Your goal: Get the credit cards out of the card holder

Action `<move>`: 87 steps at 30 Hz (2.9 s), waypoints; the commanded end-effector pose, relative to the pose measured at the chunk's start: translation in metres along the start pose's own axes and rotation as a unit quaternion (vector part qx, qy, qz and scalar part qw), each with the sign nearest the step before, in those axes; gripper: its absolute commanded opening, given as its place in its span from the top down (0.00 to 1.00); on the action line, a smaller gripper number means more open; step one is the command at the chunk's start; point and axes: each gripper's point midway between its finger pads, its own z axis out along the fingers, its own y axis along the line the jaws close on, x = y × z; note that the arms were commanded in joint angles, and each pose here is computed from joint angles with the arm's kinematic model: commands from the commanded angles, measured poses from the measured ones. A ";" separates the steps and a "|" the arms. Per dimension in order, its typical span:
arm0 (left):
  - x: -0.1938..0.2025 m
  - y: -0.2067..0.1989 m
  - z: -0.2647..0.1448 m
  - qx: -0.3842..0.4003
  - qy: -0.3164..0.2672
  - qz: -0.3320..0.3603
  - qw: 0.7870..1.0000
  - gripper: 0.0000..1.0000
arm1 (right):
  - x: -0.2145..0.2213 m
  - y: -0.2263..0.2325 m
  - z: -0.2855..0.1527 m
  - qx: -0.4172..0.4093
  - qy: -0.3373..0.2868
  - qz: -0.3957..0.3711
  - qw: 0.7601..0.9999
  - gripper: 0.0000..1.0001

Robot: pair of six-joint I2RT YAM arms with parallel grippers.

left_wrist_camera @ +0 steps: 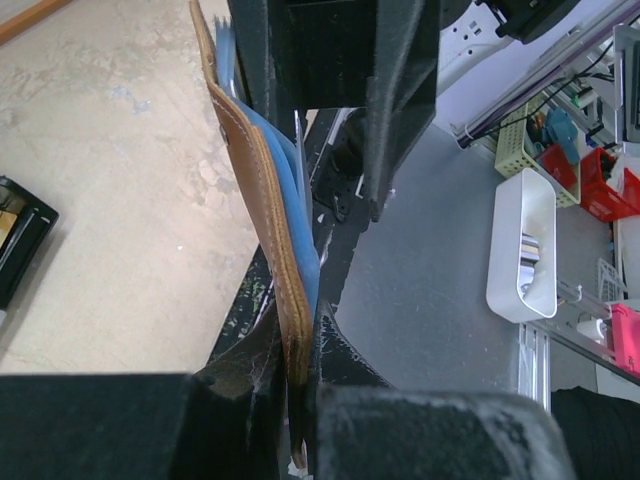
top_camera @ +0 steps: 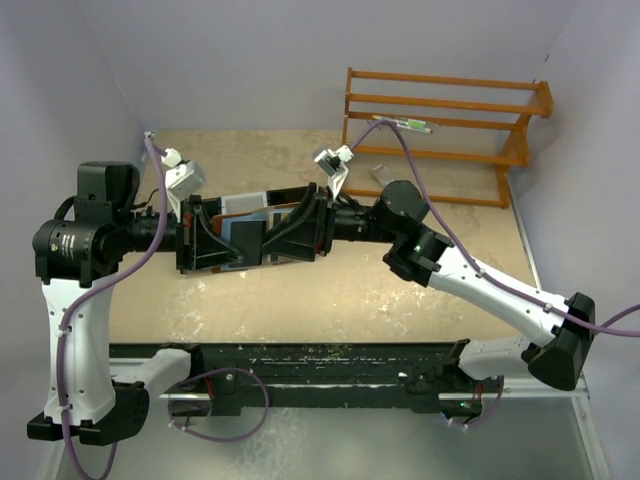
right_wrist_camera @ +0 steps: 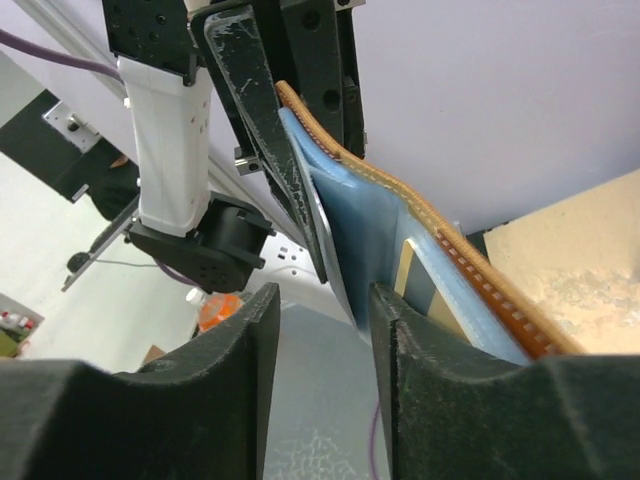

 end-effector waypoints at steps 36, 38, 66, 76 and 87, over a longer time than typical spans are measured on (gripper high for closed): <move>-0.005 -0.056 -0.008 0.109 -0.035 0.026 0.993 0.87 | 0.003 0.034 -0.021 -0.055 0.008 -0.024 0.998 1.00; -0.005 -0.055 -0.008 0.106 -0.035 0.027 0.993 0.87 | 0.003 0.032 -0.026 -0.048 0.006 -0.025 0.999 1.00; 0.010 0.087 -0.054 -0.319 0.068 0.072 0.943 0.96 | 0.007 -0.138 -0.057 0.242 0.053 0.004 0.969 1.00; 0.000 0.063 -0.056 -0.302 0.044 0.101 0.947 0.97 | 0.027 -0.237 0.001 0.297 0.095 0.036 0.949 1.00; -0.003 0.032 -0.046 -0.241 0.025 0.106 0.964 0.96 | 0.069 -0.334 0.034 0.356 0.127 0.077 0.923 1.00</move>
